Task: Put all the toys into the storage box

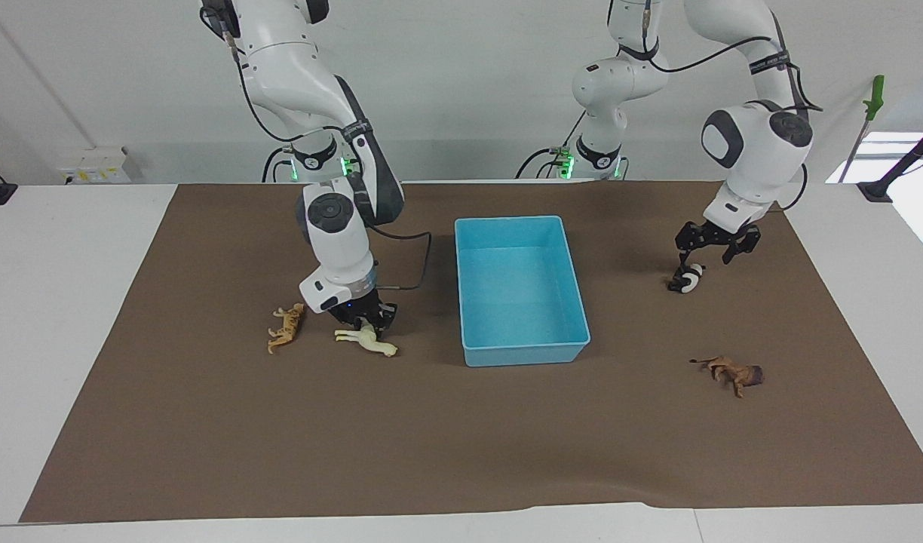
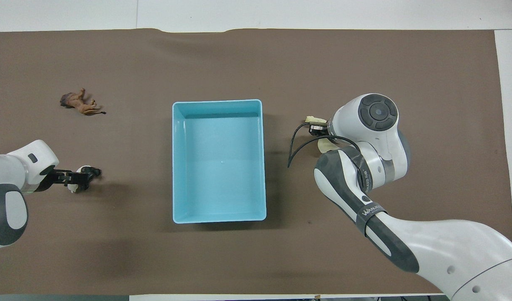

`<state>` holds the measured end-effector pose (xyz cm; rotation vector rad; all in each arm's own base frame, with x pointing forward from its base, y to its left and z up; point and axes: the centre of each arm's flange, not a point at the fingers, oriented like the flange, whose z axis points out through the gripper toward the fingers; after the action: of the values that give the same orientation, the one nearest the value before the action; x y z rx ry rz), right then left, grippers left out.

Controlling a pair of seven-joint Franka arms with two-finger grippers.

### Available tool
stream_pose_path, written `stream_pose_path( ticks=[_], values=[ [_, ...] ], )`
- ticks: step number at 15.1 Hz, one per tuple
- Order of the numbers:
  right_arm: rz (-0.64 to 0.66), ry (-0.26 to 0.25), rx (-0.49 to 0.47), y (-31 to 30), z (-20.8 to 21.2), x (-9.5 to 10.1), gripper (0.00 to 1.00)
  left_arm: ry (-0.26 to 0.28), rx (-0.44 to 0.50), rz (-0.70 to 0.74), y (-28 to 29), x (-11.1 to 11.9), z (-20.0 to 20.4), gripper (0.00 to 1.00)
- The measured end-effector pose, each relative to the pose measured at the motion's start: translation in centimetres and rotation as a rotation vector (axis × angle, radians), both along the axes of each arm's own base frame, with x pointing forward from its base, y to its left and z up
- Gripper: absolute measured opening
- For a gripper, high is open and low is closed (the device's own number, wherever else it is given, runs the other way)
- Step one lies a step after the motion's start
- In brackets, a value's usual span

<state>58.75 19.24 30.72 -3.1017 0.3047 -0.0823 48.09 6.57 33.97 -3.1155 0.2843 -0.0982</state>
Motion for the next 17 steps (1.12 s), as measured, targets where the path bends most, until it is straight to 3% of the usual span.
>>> stream_pose_path(
  ticks=[2, 4, 6, 8, 10, 13, 15, 17],
  values=[
    [0.017, 0.027, -0.011, 1.6, 3.9, 1.2, 0.41, -0.006, -0.005, -0.004, -0.1, 0.7, -2.2, 1.00],
    [0.043, 0.036, -0.014, 4.5, 10.9, 2.3, 0.41, -0.003, -0.006, -0.012, -0.5, 0.8, -2.6, 1.00],
    [0.037, 0.037, 0.009, 8.3, 17.1, 1.7, 0.41, -0.002, -0.006, -0.023, -1.0, 0.9, -2.7, 1.00],
    [0.031, 0.019, 0.047, 14.2, 19.6, -0.1, 0.41, 0.005, -0.007, -0.032, -1.4, 0.7, -3.0, 1.00],
    [0.044, 0.005, 0.067, 21.2, 19.4, -3.2, 0.41, 0.015, -0.009, -0.035, -1.5, 0.6, -3.4, 1.00],
    [0.073, -0.007, 0.074, 30.0, 15.9, -8.3, 0.41, 0.025, -0.011, -0.034, -1.5, 0.4, -3.9, 1.00],
    [0.085, -0.011, 0.059, 32.3, 12.2, -9.3, 0.41, 0.031, -0.012, -0.032, -1.4, 0.2, -4.1, 1.00],
    [0.069, -0.014, 0.052, 31.8, 8.9, -8.1, 0.41, 0.031, -0.012, -0.030, -1.3, 0.2, -4.1, 0.81]
  ],
)
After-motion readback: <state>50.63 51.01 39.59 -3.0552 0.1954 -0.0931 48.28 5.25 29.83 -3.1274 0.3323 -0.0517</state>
